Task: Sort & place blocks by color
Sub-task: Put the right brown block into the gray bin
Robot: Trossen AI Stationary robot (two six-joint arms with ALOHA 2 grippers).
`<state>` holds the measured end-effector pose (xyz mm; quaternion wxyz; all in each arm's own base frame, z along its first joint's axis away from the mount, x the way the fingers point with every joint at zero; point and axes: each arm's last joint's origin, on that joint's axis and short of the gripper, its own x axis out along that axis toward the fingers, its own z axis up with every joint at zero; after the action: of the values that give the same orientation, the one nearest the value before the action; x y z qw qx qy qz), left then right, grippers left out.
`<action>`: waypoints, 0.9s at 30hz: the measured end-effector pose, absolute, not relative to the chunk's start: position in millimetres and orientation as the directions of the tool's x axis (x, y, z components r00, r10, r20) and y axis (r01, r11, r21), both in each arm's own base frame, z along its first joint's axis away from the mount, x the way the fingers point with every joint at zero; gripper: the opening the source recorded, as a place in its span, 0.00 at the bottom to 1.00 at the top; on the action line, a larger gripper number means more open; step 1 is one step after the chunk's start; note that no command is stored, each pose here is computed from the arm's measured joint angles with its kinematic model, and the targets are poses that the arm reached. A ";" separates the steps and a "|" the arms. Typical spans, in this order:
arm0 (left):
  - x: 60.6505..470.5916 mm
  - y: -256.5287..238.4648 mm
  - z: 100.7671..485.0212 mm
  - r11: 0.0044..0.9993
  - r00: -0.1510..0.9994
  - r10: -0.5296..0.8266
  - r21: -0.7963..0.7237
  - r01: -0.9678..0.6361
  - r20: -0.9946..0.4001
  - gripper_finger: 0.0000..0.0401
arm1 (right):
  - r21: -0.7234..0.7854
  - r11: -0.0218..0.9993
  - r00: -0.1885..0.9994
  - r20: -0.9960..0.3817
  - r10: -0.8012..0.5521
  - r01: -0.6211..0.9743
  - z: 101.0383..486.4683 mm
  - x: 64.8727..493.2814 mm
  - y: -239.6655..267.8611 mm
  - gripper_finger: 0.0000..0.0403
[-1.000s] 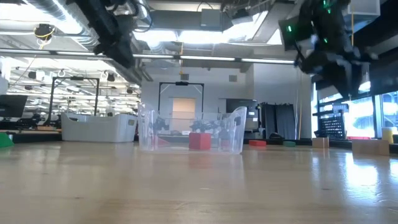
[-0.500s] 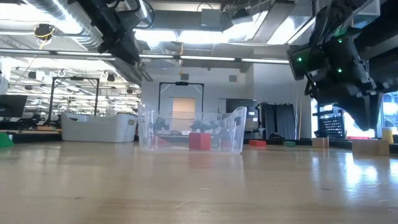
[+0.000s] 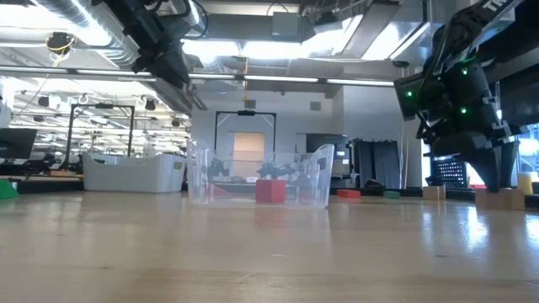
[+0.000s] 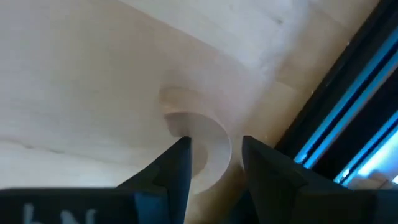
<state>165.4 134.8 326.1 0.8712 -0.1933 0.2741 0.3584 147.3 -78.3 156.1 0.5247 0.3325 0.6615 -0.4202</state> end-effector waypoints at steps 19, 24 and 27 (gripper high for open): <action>165.3 134.7 326.0 0.668 0.592 0.518 -0.140 -0.731 -0.618 0.33 | -0.096 0.412 -0.104 -0.995 -0.003 0.906 131.8 142.0 -83.9 0.18; 165.3 134.7 326.0 0.668 0.592 0.518 -0.140 -0.731 -0.618 0.33 | -0.058 0.438 -0.051 -0.998 -0.028 0.897 137.1 150.9 -88.8 0.18; 165.3 134.7 326.0 0.668 0.591 0.518 -0.140 -0.731 -0.618 0.33 | -0.025 0.465 0.003 -0.998 -0.059 0.885 149.6 161.7 -95.0 0.18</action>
<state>165.3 134.7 326.0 0.8708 -0.1935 0.2752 0.3586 161.7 -95.0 149.6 0.6169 0.3479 0.5934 -0.3824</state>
